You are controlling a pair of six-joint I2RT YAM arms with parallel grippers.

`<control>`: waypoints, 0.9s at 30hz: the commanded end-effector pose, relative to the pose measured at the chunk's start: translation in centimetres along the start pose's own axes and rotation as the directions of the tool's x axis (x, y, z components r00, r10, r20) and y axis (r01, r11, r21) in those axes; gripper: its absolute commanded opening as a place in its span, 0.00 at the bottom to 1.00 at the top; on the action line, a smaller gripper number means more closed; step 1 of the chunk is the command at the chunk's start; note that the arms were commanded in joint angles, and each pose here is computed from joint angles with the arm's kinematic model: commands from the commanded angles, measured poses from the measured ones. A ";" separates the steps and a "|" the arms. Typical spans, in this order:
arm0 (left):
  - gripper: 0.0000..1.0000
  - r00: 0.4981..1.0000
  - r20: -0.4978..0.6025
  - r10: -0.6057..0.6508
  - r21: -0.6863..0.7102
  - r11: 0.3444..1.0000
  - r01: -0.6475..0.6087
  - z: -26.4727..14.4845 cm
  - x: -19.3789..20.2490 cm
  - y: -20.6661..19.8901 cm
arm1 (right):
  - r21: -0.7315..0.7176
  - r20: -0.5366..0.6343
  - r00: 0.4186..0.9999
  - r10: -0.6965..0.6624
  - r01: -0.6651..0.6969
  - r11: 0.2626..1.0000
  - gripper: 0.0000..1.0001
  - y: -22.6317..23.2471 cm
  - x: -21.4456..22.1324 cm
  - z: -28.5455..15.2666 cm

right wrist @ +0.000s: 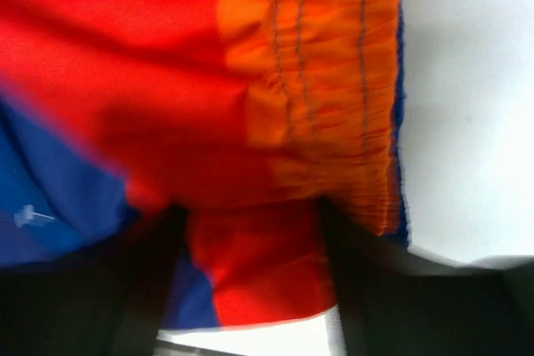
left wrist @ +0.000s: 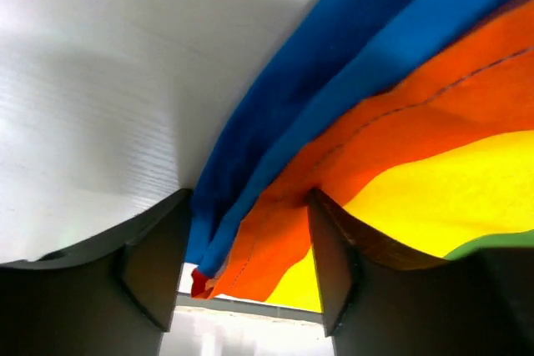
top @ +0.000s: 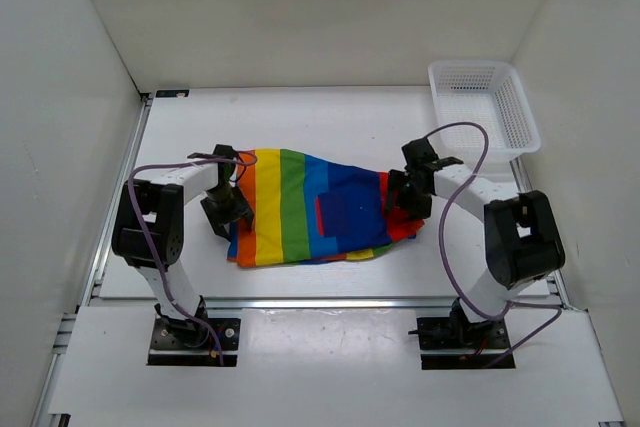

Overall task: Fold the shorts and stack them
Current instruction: Fold the shorts

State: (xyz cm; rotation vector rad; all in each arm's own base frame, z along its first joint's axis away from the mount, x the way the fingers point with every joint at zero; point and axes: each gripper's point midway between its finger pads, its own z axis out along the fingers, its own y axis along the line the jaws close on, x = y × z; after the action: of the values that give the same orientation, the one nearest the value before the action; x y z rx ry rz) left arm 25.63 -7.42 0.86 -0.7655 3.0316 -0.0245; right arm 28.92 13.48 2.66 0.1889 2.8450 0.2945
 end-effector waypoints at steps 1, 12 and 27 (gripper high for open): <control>0.66 0.999 0.037 0.004 0.023 1.000 -0.005 0.9 -1.4 -1.0 | 0.041 0.091 0.994 -0.063 0.059 0.997 0.77 -0.4 -1.8 -3.8; 0.10 0.999 0.050 0.004 0.007 1.000 -0.004 1.0 -1.8 -0.9 | 0.029 0.136 0.990 0.032 -0.037 0.999 1.00 -3.4 -3.7 -4.1; 0.10 0.998 0.063 0.022 0.003 1.000 -0.022 0.7 -2.3 -1.0 | -0.157 -0.019 0.994 0.104 -0.105 0.982 0.66 -1.2 0.2 2.2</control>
State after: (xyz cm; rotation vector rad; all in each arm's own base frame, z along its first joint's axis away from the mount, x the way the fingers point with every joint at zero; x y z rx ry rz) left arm 26.43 -7.86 0.91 -0.7477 3.0357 -0.0557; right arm 30.79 11.91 2.47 0.2743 2.7512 0.4939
